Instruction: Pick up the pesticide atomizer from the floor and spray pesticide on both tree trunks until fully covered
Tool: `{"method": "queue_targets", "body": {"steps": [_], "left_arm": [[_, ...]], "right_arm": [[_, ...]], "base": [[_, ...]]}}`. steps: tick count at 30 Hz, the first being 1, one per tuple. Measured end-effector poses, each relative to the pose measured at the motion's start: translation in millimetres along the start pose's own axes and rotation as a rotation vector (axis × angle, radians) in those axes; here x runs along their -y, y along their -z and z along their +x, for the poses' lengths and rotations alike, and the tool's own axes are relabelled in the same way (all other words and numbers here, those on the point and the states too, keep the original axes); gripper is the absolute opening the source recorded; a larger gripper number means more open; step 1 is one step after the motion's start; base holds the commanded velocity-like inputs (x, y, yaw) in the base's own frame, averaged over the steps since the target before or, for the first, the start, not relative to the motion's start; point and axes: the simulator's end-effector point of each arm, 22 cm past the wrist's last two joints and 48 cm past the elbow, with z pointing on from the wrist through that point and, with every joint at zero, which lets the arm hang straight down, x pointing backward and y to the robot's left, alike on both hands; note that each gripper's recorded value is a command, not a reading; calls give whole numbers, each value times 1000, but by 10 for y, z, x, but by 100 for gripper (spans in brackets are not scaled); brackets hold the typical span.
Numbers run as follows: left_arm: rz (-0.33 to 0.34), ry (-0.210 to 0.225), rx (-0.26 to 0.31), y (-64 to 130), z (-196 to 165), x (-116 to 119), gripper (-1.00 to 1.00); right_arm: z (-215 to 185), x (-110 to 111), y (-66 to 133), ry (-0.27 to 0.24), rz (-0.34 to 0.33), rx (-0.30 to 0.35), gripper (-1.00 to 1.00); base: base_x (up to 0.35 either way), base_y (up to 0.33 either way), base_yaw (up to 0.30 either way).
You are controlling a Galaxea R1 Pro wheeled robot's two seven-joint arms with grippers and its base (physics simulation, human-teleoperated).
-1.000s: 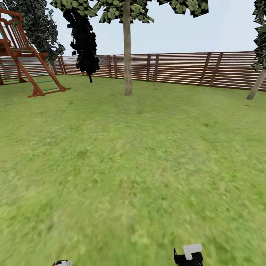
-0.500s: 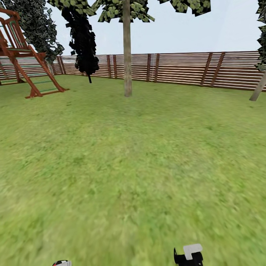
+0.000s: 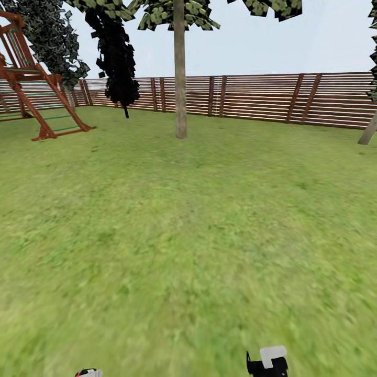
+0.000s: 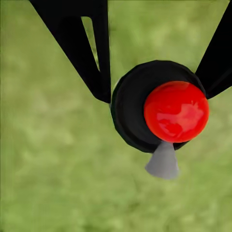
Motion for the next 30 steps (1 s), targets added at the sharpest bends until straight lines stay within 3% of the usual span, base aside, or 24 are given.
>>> {"method": "queue_targets", "body": {"steps": [30], "left_arm": [[-4, 2, 1, -3, -8, -18, -100]], "right_arm": [[1, 1, 0, -1, 0, 0, 100]], "base": [[339, 0, 0]]}}
